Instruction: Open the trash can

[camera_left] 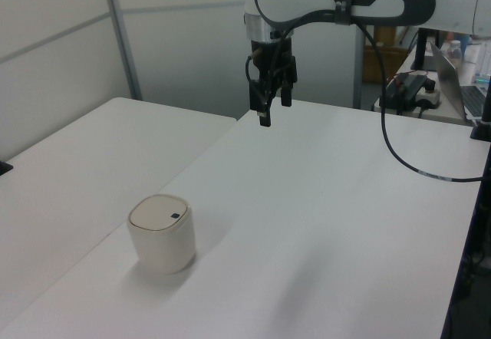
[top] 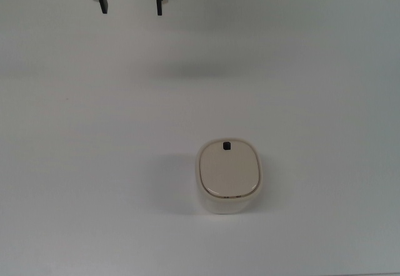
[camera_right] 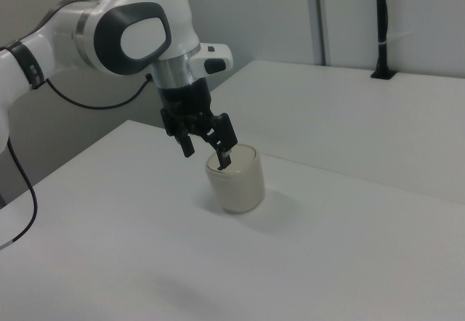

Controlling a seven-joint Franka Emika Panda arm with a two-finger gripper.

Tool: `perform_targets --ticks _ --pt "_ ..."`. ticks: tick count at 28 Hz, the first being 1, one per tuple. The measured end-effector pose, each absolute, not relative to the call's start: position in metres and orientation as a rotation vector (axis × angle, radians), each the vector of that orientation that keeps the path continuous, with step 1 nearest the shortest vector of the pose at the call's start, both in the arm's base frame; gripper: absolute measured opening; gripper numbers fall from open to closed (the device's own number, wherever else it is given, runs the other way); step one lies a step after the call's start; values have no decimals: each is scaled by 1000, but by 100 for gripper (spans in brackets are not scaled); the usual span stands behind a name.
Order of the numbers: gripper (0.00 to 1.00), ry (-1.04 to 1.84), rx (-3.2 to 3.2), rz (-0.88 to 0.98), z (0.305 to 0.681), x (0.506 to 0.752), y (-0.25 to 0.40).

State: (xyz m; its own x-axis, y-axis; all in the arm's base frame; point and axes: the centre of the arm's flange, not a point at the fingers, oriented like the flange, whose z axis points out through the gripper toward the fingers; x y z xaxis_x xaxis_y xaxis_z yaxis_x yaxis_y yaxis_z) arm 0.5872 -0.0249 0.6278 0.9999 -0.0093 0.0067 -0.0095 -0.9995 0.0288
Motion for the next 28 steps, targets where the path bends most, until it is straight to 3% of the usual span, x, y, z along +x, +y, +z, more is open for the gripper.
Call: perform_targets --ticks 8,14,15,28 --pt "95 -14 3119 7 625 589 -24" --pt "73 -13 3129 2 622 591 -23" --pt "64 -12 3129 0 621 591 -22" --pt "18 2 3127 -46 603 601 -17"
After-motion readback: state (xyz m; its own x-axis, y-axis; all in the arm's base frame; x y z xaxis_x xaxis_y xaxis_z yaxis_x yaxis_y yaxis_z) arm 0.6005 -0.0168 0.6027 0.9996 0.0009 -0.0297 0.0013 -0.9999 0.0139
